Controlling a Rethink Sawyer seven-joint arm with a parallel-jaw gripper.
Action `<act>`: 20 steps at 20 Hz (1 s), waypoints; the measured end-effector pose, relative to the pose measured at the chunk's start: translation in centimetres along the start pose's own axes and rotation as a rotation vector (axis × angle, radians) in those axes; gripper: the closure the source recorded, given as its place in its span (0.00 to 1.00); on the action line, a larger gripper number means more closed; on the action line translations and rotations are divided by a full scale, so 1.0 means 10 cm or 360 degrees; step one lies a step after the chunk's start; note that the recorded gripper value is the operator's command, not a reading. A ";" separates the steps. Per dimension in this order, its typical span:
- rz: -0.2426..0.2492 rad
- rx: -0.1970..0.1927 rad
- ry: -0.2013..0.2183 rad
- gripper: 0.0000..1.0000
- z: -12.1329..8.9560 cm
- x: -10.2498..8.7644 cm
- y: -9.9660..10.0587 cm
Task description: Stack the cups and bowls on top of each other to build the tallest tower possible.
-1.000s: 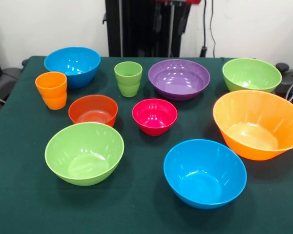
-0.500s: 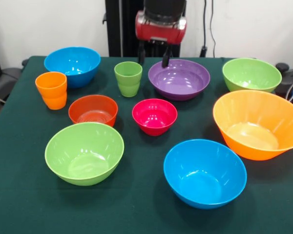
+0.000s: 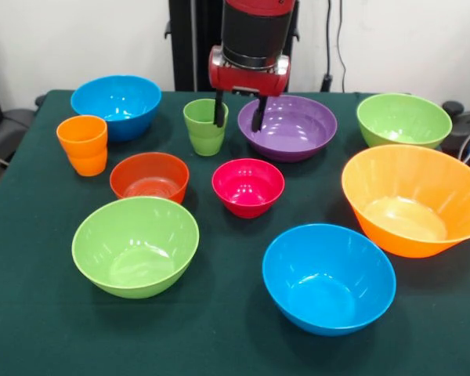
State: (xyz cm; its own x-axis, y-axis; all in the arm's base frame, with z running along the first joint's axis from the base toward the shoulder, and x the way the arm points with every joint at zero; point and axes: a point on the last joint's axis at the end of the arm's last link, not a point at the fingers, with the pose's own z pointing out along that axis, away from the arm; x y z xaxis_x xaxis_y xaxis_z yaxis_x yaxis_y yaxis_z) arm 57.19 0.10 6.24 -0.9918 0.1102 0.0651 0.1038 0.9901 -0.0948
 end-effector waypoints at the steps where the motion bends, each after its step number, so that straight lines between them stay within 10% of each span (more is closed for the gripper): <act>1: 0.0000 0.0001 -0.0002 0.00 0.01 -0.02 0.00; 20: 0.0006 0.0190 0.0097 0.00 -0.04 -0.09 -0.45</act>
State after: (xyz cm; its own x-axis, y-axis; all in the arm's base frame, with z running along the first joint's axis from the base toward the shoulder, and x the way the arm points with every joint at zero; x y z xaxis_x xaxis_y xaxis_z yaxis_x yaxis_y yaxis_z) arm 57.66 -4.38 7.02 -0.9846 0.1224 0.1246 0.0941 0.9727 -0.2122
